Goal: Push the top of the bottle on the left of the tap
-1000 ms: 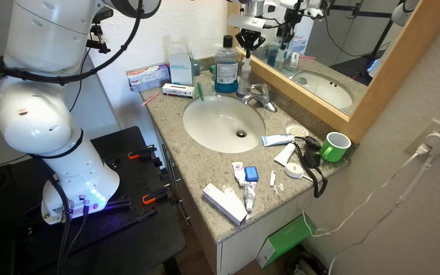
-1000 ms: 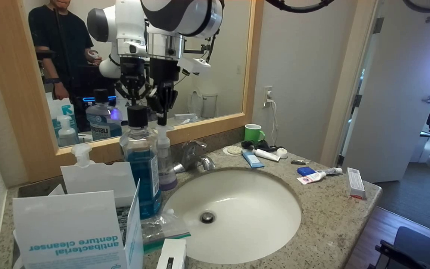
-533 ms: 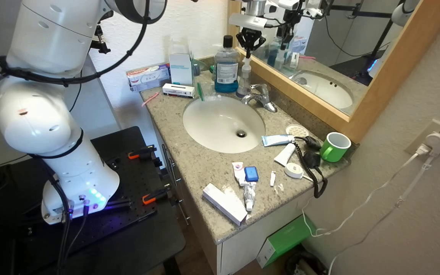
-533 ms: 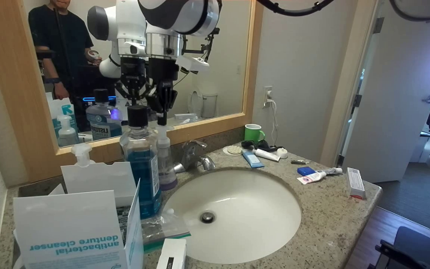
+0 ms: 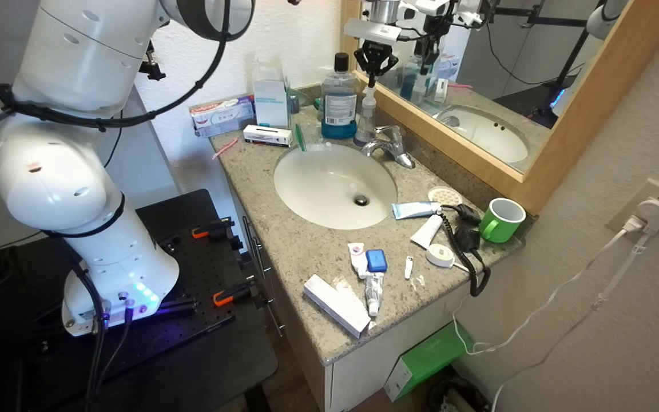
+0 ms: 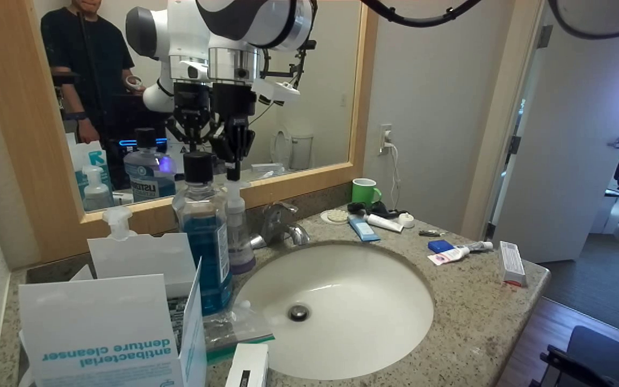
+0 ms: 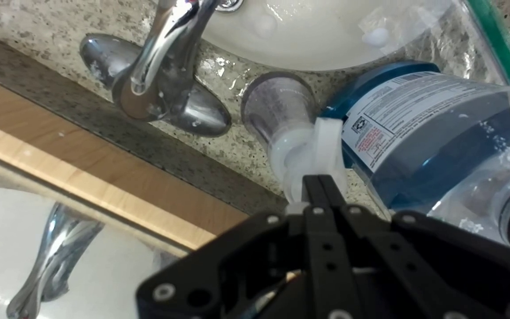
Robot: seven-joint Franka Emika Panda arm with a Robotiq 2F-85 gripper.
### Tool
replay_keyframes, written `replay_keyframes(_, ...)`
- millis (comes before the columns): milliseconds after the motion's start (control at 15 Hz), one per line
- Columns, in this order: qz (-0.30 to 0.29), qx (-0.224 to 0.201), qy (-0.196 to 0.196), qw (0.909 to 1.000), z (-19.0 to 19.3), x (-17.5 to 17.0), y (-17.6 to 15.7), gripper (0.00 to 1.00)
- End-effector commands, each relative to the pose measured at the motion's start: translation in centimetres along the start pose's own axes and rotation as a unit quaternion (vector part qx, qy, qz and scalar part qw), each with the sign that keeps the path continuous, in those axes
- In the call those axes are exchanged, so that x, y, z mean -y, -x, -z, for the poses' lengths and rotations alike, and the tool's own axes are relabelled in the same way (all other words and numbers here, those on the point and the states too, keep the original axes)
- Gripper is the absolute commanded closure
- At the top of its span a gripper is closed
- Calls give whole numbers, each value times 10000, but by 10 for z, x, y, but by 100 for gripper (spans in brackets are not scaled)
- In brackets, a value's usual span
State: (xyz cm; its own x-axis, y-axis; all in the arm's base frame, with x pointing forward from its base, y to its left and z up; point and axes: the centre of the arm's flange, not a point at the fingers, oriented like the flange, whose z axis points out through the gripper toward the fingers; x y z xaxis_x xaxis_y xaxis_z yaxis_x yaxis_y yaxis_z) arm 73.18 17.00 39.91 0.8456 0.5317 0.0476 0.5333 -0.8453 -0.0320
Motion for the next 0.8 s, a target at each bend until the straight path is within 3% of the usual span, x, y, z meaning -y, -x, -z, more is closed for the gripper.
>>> replay_keyframes(0, 24, 368, -179, 9992, -40, -2, -10, 98)
replay_keyframes(733, 22, 532, -269, 9982, -54, -6, -15, 98)
